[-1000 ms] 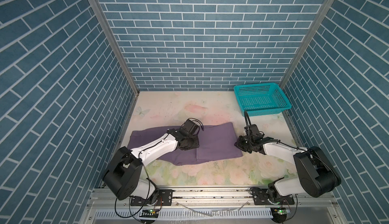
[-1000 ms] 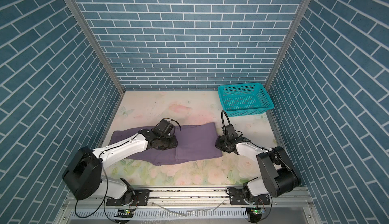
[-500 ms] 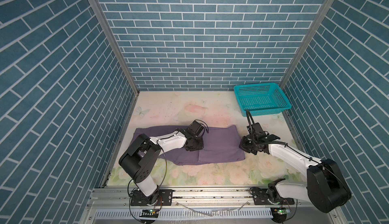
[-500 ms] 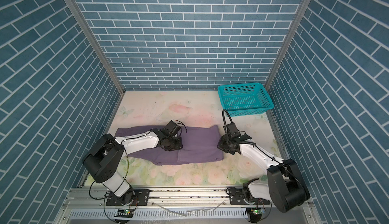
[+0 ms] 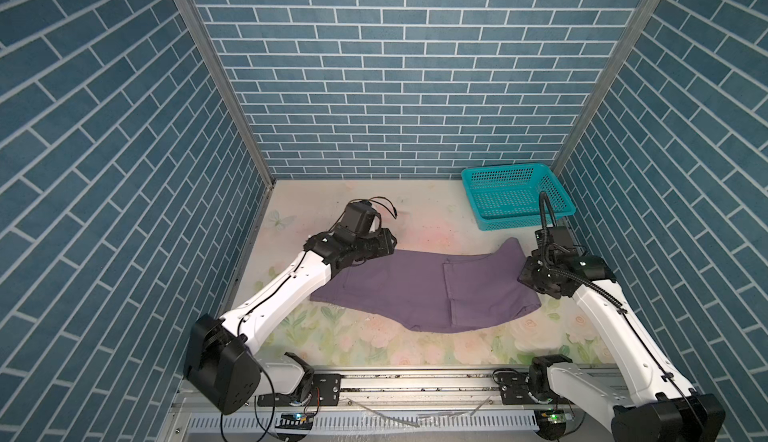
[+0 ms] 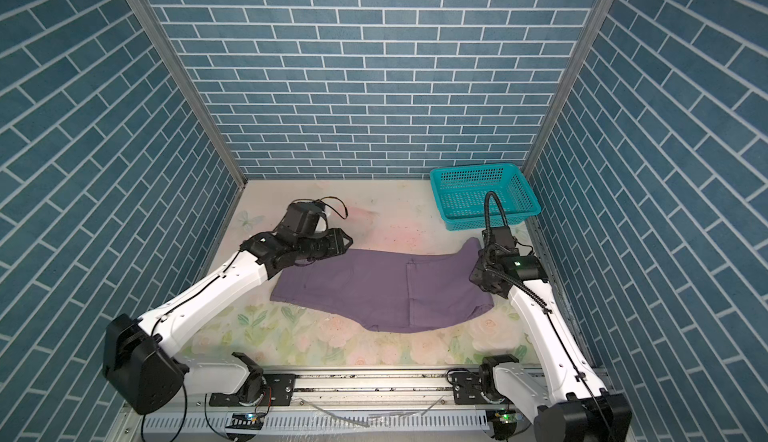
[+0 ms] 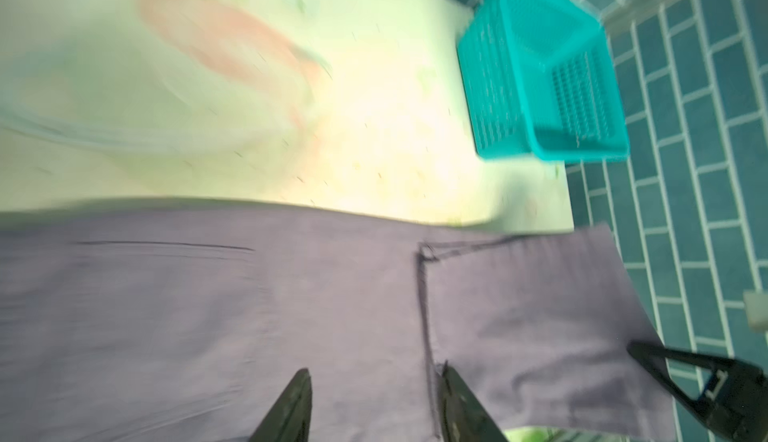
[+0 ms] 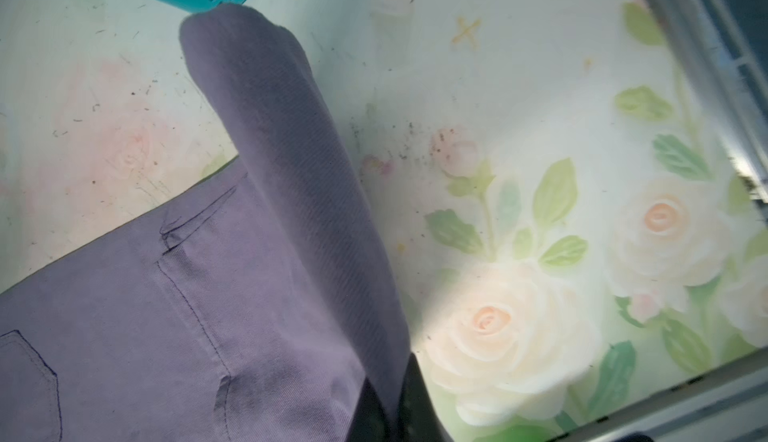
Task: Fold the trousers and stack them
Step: 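Grasp the waistband with the left gripper and the leg end with the right gripper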
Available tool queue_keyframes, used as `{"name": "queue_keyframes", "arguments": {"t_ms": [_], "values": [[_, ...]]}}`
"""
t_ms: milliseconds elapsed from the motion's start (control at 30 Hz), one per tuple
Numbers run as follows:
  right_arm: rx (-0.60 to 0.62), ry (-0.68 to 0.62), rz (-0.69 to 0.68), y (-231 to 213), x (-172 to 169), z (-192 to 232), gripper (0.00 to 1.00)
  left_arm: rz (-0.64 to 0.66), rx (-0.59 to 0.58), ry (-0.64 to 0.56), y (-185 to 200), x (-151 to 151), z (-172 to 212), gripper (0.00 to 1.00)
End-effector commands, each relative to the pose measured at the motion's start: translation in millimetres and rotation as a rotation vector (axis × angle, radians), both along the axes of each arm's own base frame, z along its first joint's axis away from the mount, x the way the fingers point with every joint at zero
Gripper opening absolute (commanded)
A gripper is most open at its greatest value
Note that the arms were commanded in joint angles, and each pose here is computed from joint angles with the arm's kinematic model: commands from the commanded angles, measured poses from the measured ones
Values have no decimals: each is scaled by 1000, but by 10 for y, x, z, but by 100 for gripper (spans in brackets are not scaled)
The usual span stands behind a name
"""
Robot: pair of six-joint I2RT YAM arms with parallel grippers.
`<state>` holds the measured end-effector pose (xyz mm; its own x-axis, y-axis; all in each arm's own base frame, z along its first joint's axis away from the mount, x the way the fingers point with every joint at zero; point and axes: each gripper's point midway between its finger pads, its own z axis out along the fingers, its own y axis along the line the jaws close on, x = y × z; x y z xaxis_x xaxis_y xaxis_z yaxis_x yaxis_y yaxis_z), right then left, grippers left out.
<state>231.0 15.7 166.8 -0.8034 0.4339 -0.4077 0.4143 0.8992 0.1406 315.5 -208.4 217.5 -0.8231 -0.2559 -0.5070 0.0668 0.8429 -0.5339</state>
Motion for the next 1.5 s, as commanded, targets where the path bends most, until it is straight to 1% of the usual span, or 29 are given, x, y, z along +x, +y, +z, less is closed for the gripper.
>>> {"name": "queue_keyframes", "arguments": {"t_ms": [0, 100, 200, 333, 500, 667, 767, 833, 1100, 1267, 1467], "values": [[-112, -27, -9, -229, -31, 296, 0, 69, 107, 76, 432, -152, -260, 52], [-155, -56, -16, -296, 62, 499, 0, 134, 115, 100, 686, -204, -345, 52], [-144, -93, -2, -255, 189, 665, 0, 174, 98, 131, 825, -238, -446, 53], [-93, -111, 30, -124, 350, 744, 0, 188, 85, 161, 867, -254, -539, 53], [-83, -110, 76, 38, 466, 733, 0, 188, 86, 165, 862, -231, -558, 53], [-60, -103, 87, 110, 480, 633, 0, 179, 83, 178, 831, -206, -601, 54], [-51, -84, 87, 120, 443, 505, 0, 183, 95, 197, 842, -207, -694, 59], [-46, -67, 86, 123, 411, 399, 0, 187, 107, 216, 852, -211, -779, 60], [-46, -14, 74, 87, 283, 81, 0, 199, 159, 263, 912, -224, -991, 60], [-46, -13, 74, 64, 249, 39, 0, 207, 187, 296, 946, -243, -1152, 60], [-27, -10, 80, 88, 248, -15, 0, 207, 176, 304, 921, -230, -1222, 59]]}}
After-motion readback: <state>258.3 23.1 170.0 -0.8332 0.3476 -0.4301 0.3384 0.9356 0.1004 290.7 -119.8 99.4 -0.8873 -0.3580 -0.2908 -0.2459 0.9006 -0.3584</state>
